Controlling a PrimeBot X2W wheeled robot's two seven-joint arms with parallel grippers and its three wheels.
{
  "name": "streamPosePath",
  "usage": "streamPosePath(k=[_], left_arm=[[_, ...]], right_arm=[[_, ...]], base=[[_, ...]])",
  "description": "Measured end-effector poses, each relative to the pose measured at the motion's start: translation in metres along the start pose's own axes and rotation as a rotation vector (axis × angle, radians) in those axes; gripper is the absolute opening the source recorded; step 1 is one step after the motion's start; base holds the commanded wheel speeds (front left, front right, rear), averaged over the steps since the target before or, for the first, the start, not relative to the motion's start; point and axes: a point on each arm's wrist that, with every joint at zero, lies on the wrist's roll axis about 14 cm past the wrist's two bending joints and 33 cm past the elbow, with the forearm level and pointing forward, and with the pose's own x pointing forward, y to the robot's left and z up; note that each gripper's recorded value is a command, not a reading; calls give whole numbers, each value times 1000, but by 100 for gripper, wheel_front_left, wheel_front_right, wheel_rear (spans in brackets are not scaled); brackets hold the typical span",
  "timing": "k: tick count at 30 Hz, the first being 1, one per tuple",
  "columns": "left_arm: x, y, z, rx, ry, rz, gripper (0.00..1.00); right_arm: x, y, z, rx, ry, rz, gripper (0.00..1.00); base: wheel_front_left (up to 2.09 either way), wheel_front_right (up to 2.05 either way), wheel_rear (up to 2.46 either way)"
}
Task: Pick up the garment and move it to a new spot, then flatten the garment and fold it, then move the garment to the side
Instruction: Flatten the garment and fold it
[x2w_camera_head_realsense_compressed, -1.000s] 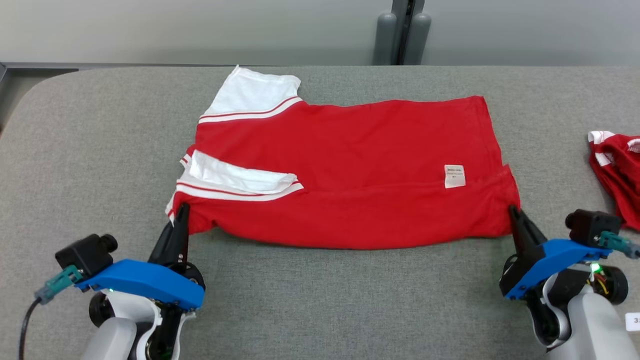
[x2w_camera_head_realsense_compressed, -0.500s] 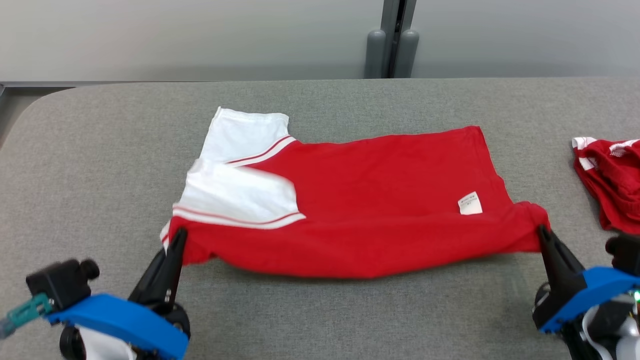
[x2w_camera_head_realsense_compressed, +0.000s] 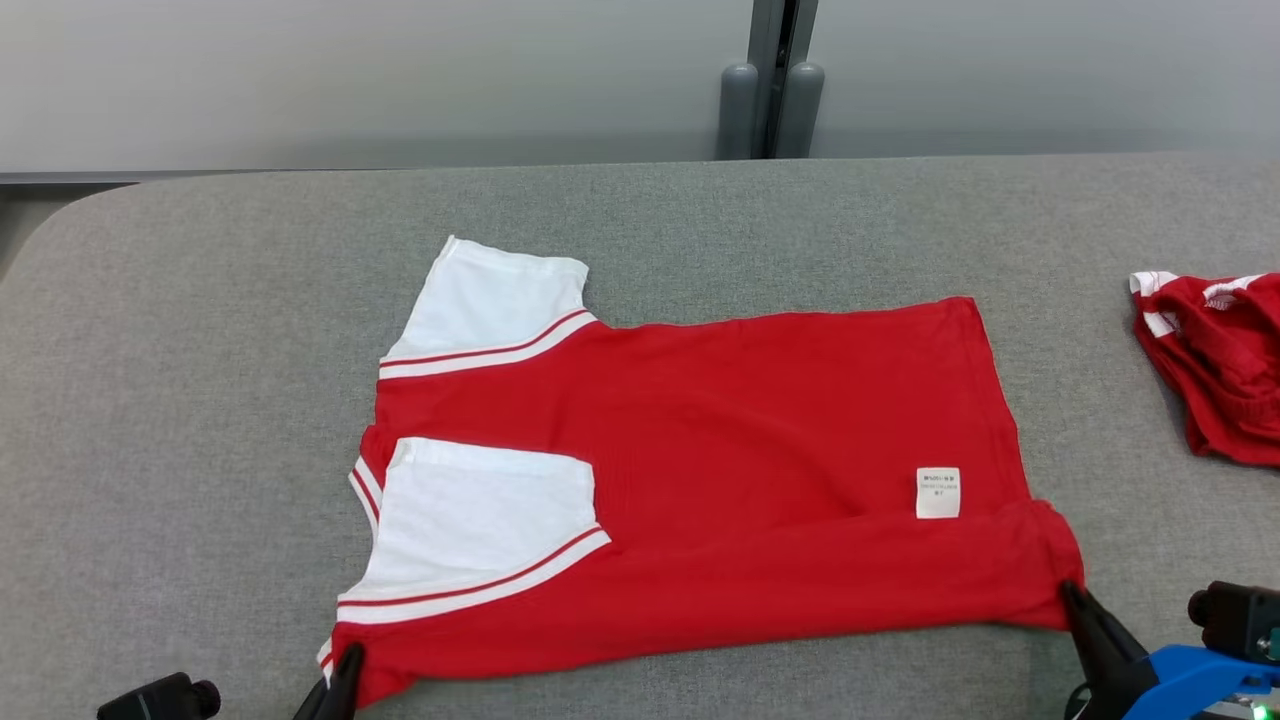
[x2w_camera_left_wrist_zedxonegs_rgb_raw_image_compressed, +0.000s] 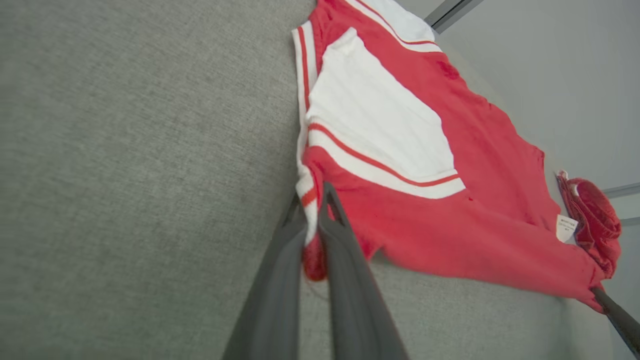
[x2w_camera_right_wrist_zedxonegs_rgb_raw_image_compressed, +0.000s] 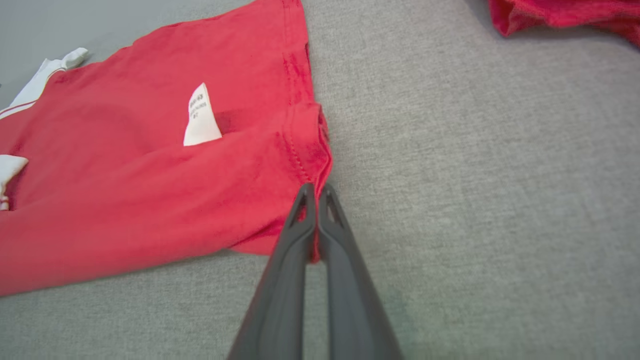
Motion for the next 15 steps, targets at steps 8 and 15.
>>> streamPosePath(k=[8,15], left_arm=[[9,12,-1,27,-7,21,100],[27,-11,57,186,-104,-60,100]], right_arm=[[2,-6,-14,13,26,-18,100],[6,-8,17,4,-67,-26,100]], base=[[0,0,0],[0,0,0]])
